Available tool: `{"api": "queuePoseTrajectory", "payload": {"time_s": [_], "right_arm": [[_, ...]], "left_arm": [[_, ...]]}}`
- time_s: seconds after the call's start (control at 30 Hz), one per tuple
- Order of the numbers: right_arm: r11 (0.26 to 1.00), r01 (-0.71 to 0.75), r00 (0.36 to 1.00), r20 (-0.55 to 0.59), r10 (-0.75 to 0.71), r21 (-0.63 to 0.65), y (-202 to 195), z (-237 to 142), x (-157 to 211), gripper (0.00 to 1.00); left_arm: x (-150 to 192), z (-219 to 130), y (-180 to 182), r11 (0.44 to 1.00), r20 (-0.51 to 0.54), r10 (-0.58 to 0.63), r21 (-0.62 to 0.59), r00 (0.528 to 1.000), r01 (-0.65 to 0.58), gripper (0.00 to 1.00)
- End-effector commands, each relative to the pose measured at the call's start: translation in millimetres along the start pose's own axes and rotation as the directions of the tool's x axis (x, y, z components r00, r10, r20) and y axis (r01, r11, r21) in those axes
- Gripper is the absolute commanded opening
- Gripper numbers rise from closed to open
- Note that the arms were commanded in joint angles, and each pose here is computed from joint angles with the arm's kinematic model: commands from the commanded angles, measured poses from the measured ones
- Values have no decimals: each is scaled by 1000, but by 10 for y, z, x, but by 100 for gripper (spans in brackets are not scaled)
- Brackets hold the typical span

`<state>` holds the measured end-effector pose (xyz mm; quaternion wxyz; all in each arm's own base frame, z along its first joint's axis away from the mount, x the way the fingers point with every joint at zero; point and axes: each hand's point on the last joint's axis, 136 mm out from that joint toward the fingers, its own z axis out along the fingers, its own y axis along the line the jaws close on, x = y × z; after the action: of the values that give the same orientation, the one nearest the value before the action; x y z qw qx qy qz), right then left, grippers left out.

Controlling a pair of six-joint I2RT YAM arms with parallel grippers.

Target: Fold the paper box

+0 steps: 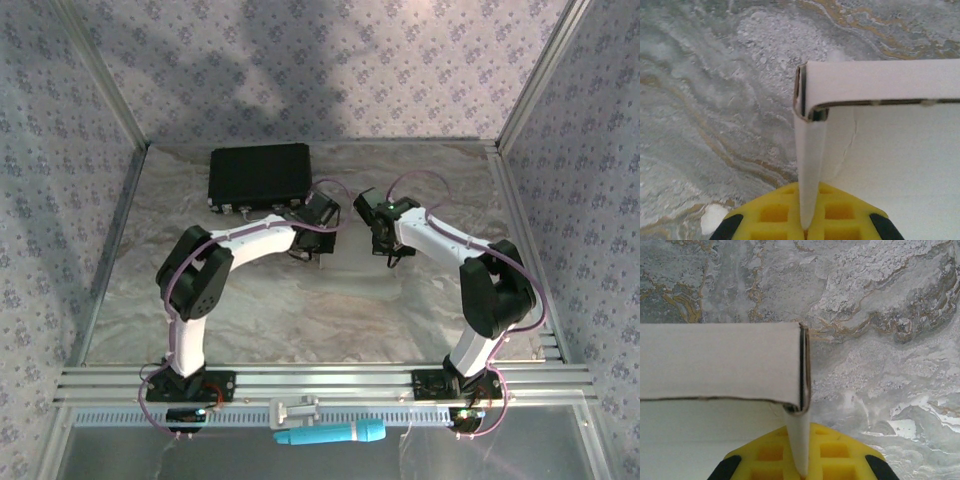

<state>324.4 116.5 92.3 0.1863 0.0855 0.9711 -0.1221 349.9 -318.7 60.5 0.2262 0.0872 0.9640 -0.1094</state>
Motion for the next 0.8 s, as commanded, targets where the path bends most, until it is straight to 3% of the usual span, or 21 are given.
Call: {"api": "queuePoseTrajectory", "payload": {"time_s": [0.0,0.1,0.23,0.37,0.47,0.63,0.77], "right_arm": [[997,4,1000,-8,-4,78,-125,-25,31,0],[998,2,1000,-11,-1,69,-101,-30,41,0],[998,8,1000,-13,-7,56,-62,-24,44,0],[999,15,1000,-12,-15,48,-48,-25,45,0],[999,14,1000,-15,-13,42,-47,-23,53,0],[999,10,999,-31,-9,35,-54,10,68,0],[998,-59,994,-89,59,7,-97,107,140,0]], "left_arm": [[177,-84,406,954,2,-6,-300,1000,6,0],[242,-115,495,927,20,-27,-373,999,32,0],[208,-85,393,947,20,-22,-320,1000,27,0],[125,-123,183,984,42,-18,-175,999,25,30],[99,-187,6,998,36,0,-60,999,2,44],[-17,-471,-183,996,70,-27,87,997,21,48],[-193,-795,-119,978,98,-158,151,983,142,53]]}}
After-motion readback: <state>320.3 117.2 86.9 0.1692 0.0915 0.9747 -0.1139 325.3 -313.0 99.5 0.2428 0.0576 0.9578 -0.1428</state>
